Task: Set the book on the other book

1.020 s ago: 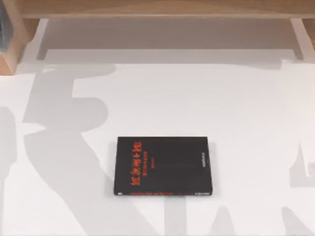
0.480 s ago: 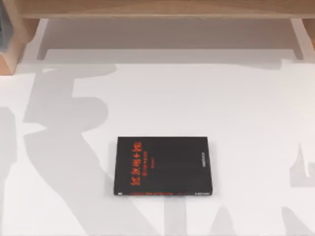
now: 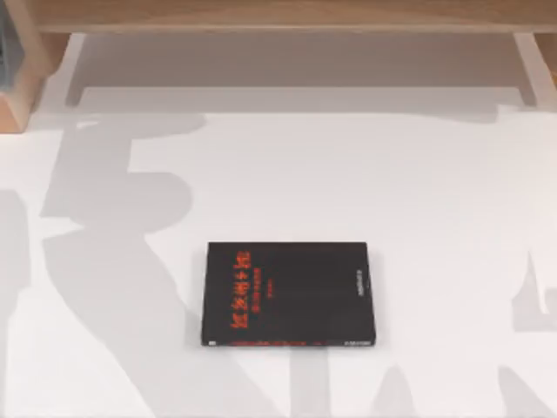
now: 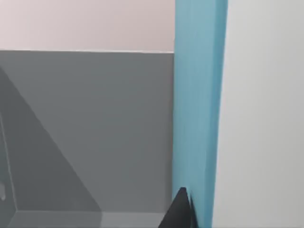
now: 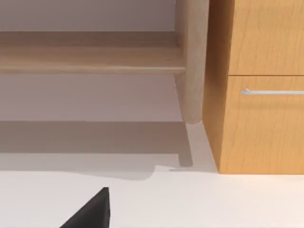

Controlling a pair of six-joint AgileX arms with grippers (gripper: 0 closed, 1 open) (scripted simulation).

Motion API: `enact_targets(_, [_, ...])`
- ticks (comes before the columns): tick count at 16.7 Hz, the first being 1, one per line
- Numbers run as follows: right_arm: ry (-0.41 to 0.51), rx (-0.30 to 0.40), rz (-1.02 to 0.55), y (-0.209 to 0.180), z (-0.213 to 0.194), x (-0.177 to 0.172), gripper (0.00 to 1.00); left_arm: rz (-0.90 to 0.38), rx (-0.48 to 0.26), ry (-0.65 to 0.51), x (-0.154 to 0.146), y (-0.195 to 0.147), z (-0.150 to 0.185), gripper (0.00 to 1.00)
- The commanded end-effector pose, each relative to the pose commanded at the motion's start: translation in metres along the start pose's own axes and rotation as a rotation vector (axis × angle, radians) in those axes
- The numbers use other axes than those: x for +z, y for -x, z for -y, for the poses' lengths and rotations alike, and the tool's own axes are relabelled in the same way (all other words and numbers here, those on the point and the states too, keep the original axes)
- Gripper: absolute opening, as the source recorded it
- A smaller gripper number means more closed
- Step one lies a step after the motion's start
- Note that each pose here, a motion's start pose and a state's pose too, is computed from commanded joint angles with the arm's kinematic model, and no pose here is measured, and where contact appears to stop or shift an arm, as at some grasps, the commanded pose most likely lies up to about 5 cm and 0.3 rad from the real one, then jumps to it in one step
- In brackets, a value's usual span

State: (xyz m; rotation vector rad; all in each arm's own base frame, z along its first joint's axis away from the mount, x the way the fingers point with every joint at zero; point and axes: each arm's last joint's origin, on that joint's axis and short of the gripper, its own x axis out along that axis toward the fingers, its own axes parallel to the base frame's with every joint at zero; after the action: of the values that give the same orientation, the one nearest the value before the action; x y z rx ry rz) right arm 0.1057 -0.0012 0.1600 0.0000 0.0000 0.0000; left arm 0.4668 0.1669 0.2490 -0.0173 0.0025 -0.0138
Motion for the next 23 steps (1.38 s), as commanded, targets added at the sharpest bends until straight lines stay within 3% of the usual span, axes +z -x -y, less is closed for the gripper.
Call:
enact_targets(9, [0.000,0.000,0.000,0.000,0.000,0.000,1.00,0.004,0.002,-0.006,0.011,0.009,0.002,0.00])
enact_targets(13, [0.000,0.000,0.000,0.000,0.000,0.000,1.00,0.094,0.066,-0.087,0.060,0.030,0.020,0.00])
enact_targets(16, [0.000,0.000,0.000,0.000,0.000,0.000,1.00,0.241,0.113,-0.183,0.124,0.055,0.067,0.00])
enact_targets(19, [0.000,0.000,0.000,0.000,0.000,0.000,1.00,0.368,0.132,-0.243,0.175,0.088,0.135,0.00])
enact_targets(23, [0.000,0.000,0.000,0.000,0.000,0.000,1.00,0.373,0.084,-0.276,0.190,0.130,0.235,0.00])
